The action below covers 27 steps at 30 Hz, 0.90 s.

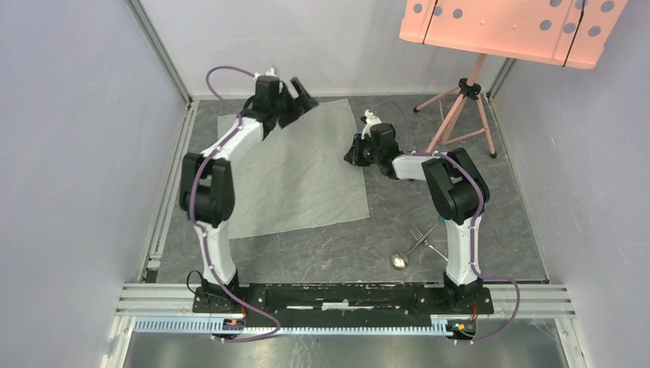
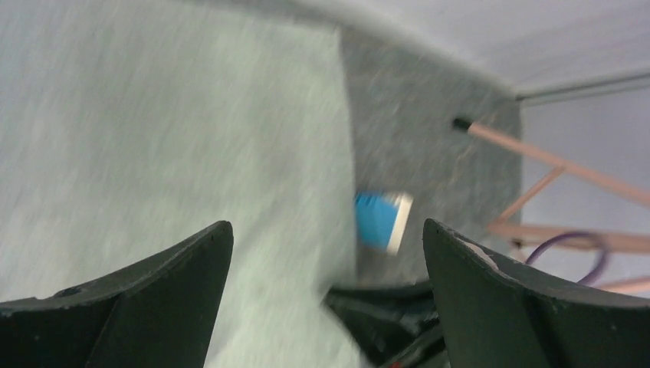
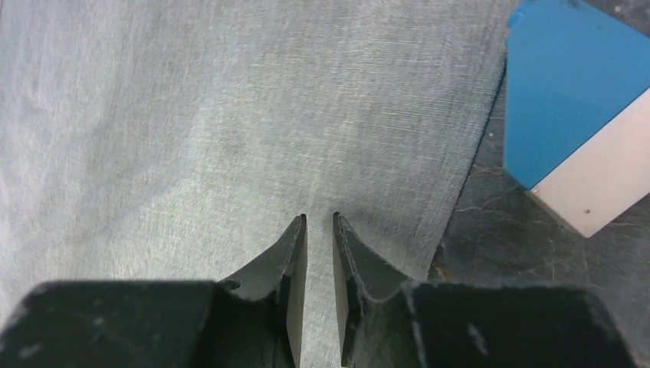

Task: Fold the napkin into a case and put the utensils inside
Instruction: Smooth out the napkin at the center of the board.

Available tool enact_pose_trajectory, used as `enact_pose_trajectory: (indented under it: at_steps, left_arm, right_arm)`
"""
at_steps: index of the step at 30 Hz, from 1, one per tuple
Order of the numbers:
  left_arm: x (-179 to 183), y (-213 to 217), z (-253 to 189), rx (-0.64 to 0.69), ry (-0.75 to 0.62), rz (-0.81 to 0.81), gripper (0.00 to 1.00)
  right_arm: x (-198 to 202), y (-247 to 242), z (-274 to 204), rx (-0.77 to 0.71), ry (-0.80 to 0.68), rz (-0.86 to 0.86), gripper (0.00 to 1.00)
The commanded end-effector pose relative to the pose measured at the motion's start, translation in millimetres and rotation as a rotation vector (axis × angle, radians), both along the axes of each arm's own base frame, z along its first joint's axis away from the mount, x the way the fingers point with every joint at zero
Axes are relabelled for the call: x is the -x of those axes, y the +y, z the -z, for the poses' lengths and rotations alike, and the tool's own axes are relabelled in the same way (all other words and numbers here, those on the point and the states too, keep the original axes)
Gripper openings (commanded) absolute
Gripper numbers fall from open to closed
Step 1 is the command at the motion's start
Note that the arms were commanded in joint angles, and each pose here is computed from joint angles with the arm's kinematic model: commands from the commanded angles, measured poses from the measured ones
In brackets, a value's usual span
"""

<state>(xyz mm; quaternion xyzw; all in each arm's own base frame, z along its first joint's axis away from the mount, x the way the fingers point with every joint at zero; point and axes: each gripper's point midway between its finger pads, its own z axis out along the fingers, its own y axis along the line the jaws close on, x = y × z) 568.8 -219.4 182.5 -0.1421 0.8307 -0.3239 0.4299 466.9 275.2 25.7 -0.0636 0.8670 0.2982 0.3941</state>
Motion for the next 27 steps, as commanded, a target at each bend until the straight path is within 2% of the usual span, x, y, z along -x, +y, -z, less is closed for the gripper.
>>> enact_pose_trajectory:
  at_steps: [1,4,7,10,15,16,17,18,22,24,27]
  left_arm:
    - [98.0,17.0,33.9,-0.102,0.184,0.065,1.00]
    - [151.2,32.0,46.0,-0.109,0.242,0.059,1.00]
    - [195.3,42.1,35.4,-0.116,0.222,0.072,1.00]
    - [232.8,59.3,27.3,-0.156,0.203,0.058,1.00]
    - [270.8,73.7,-5.5,-0.149,0.103,0.041,1.00]
    - [276.8,75.1,-13.0,-0.146,0.086,0.044,1.00]
    - [282.0,76.6,-21.0,-0.145,0.066,0.047,1.00]
    - [286.0,77.9,-28.1,-0.151,0.049,0.054,1.00]
    - [302.3,88.4,-59.2,-0.203,-0.029,0.072,1.00]
    - [308.9,93.4,-69.9,-0.236,-0.067,0.084,1.00]
    - [317.0,98.6,-79.7,-0.285,-0.122,0.112,1.00]
  right_arm:
    - [-1.6,3.0,-53.2,0.099,-0.166,-0.028,0.28]
    - [8.3,6.8,-56.7,0.174,-0.162,-0.082,0.35]
    - [29.4,-4.7,-58.9,0.272,-0.156,-0.077,0.46]
    - [69.1,-19.9,-63.6,0.359,-0.146,-0.068,0.56]
    - [141.7,-30.9,-78.1,0.440,-0.160,-0.058,0.65]
    - [153.8,-34.0,-74.6,0.432,-0.130,-0.047,0.73]
    - [164.2,-34.3,-72.8,0.382,-0.084,-0.029,0.91]
    - [173.8,-34.9,-68.0,0.326,-0.027,-0.022,0.98]
    - [191.2,-35.7,-59.5,0.125,0.221,-0.053,0.98]
    - [193.6,-43.3,-51.8,0.116,0.302,-0.029,0.98]
    - [188.1,-50.0,-49.8,0.169,0.288,0.039,0.98]
